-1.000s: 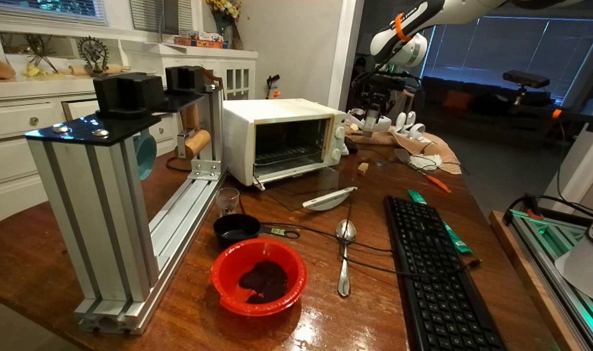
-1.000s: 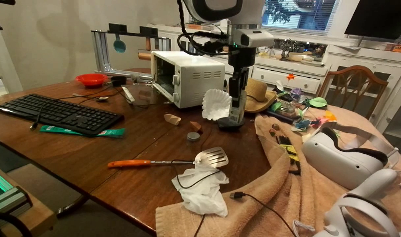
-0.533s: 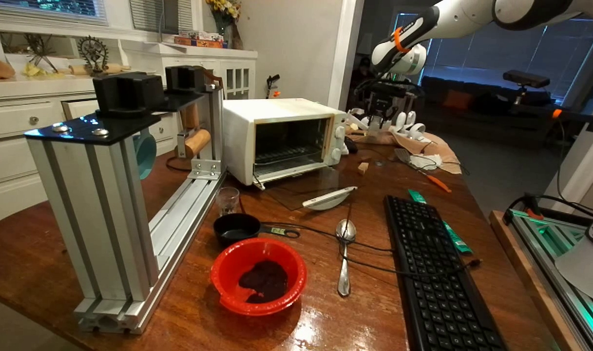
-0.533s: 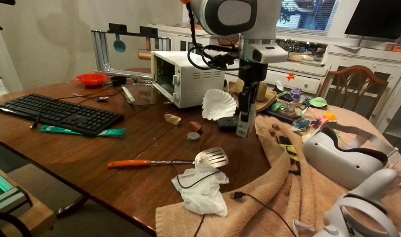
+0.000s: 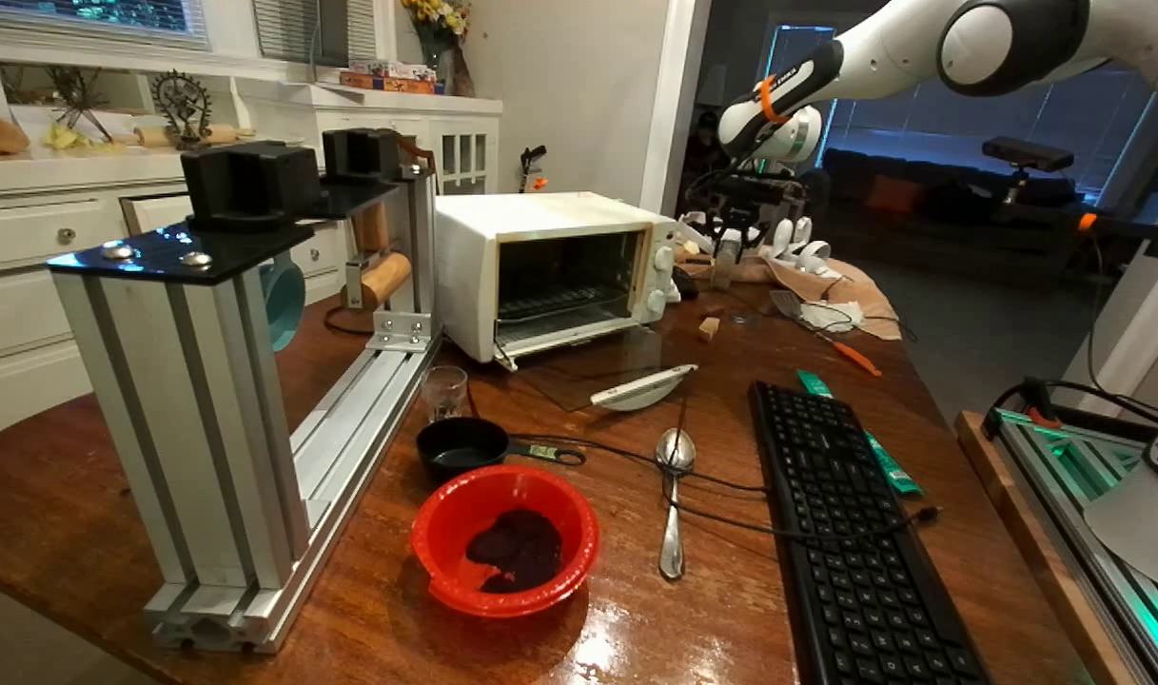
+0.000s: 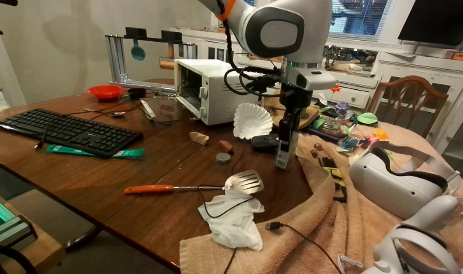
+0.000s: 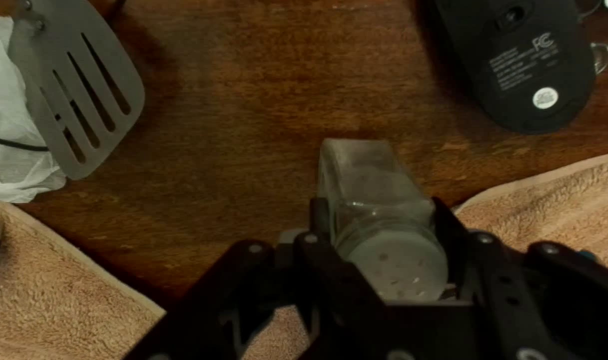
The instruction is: Put the jar on the table
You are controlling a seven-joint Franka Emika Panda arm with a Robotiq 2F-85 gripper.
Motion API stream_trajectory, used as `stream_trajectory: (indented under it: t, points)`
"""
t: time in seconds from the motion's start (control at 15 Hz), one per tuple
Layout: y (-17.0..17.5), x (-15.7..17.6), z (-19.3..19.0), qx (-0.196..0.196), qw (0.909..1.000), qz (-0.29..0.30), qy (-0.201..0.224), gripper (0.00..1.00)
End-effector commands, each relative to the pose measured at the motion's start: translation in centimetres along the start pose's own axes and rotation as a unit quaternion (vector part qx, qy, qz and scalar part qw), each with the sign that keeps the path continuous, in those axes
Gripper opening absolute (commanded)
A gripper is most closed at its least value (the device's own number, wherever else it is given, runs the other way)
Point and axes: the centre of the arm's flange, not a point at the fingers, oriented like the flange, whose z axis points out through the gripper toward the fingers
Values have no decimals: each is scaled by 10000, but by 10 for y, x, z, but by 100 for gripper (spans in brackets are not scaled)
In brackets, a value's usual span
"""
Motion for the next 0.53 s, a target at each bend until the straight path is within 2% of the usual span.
stream_trajectory:
  t: [0.0, 0.07, 0.13, 0.2, 0.4, 0.47]
  points:
    - [-15, 14, 8, 90, 9998, 71, -152, 24]
    - [-15, 14, 9, 95, 9998, 41, -159, 24]
    - [-16, 13, 10, 102, 9999, 21, -134, 74]
    - [-16, 12, 9, 115, 9999, -7, -113, 75]
    - [-15, 0, -6, 255, 9992, -278, -92, 98]
    - [-13, -6, -14, 265, 9988, -402, -80, 100]
